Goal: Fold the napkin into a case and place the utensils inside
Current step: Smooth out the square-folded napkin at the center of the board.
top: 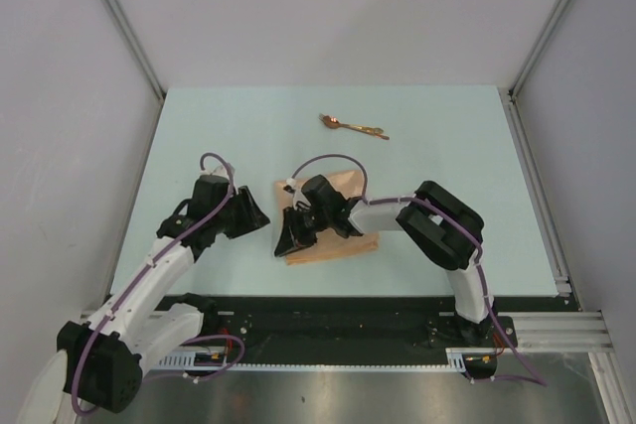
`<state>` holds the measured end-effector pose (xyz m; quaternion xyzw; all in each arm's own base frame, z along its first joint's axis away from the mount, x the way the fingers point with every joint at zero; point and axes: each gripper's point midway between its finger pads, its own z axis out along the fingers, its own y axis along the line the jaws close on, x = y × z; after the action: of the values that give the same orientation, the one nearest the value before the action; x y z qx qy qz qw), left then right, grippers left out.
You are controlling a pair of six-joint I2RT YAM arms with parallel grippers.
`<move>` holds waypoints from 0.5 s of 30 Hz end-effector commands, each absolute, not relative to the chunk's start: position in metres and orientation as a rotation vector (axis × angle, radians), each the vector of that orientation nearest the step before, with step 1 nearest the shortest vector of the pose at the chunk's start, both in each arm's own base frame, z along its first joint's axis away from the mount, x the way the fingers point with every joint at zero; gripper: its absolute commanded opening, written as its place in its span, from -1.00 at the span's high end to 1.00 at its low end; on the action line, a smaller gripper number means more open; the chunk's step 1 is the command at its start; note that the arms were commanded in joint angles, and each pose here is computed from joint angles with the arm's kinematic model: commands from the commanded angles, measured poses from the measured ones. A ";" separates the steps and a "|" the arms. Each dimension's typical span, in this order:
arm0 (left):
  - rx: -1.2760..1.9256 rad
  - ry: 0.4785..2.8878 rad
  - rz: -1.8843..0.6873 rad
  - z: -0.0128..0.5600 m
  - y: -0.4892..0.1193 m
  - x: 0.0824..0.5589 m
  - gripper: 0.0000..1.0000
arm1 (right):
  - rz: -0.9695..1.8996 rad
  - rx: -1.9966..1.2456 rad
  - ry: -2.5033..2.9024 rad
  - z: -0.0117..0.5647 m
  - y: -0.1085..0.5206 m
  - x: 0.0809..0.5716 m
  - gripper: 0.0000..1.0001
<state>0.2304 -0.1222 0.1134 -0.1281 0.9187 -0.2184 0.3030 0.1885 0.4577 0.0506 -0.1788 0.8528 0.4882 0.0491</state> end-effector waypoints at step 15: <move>-0.319 2.471 -0.674 0.105 -0.139 0.234 -0.07 | 1.644 -0.565 2.455 0.095 0.457 0.174 0.54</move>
<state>0.2292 -0.1260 0.1071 -0.1259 0.9230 -0.2229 0.2874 0.1577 0.4569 0.0288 -0.1610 0.8448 0.5103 0.0038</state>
